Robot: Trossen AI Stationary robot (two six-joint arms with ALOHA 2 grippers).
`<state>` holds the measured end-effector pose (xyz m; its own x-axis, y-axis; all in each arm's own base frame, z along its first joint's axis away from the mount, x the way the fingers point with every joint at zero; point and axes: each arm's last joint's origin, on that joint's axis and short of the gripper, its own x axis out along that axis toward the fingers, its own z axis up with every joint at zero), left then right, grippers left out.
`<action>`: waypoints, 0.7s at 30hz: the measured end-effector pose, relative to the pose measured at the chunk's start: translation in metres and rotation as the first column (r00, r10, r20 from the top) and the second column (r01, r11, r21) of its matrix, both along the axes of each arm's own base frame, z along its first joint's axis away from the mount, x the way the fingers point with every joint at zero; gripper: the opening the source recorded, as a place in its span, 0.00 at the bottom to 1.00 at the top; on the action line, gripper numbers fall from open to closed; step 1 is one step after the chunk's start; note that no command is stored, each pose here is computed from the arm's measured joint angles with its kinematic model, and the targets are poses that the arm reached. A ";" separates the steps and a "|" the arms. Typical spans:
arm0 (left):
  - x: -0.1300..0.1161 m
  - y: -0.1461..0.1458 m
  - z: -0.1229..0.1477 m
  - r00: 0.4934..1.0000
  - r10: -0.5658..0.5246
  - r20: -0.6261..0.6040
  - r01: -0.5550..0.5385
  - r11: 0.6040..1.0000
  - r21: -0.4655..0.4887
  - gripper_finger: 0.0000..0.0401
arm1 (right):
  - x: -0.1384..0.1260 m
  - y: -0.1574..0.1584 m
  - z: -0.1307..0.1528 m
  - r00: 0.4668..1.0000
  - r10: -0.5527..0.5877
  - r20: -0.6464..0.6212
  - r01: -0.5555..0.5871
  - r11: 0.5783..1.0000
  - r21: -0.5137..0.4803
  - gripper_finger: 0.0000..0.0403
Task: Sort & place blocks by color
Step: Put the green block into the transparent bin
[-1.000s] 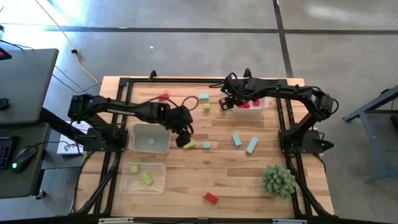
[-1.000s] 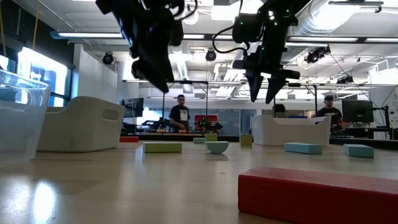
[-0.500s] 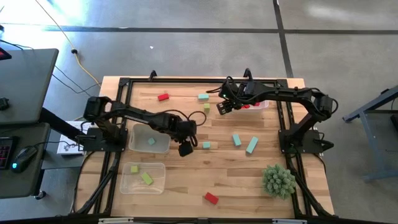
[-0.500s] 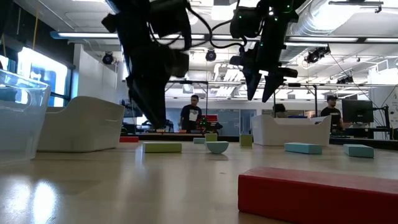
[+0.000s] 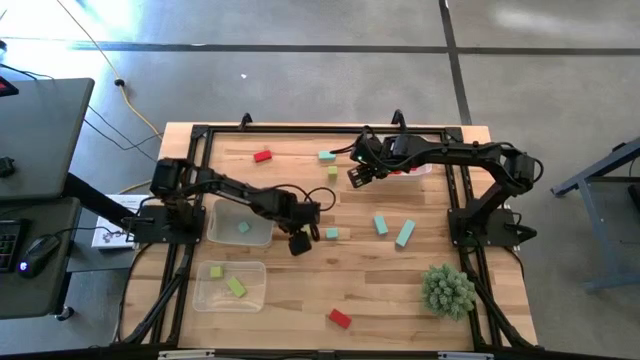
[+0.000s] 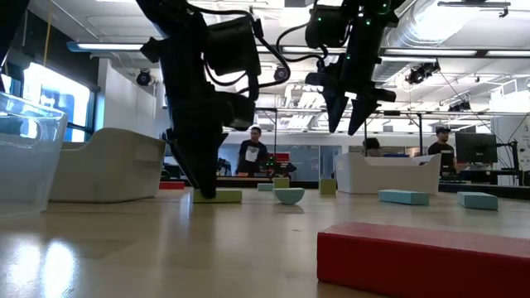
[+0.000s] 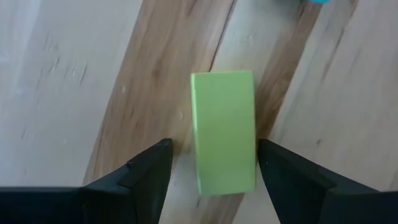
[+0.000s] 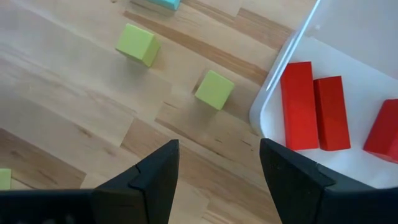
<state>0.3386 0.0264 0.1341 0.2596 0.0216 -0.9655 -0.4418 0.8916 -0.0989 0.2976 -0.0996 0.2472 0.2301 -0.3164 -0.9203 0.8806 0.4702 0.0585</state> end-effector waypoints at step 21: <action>0.002 -0.003 0.001 1.000 -0.024 0.012 0.023 0.997 0.073 0.24 | 0.000 0.000 0.000 1.000 0.019 -0.006 -0.019 1.000 -0.004 0.53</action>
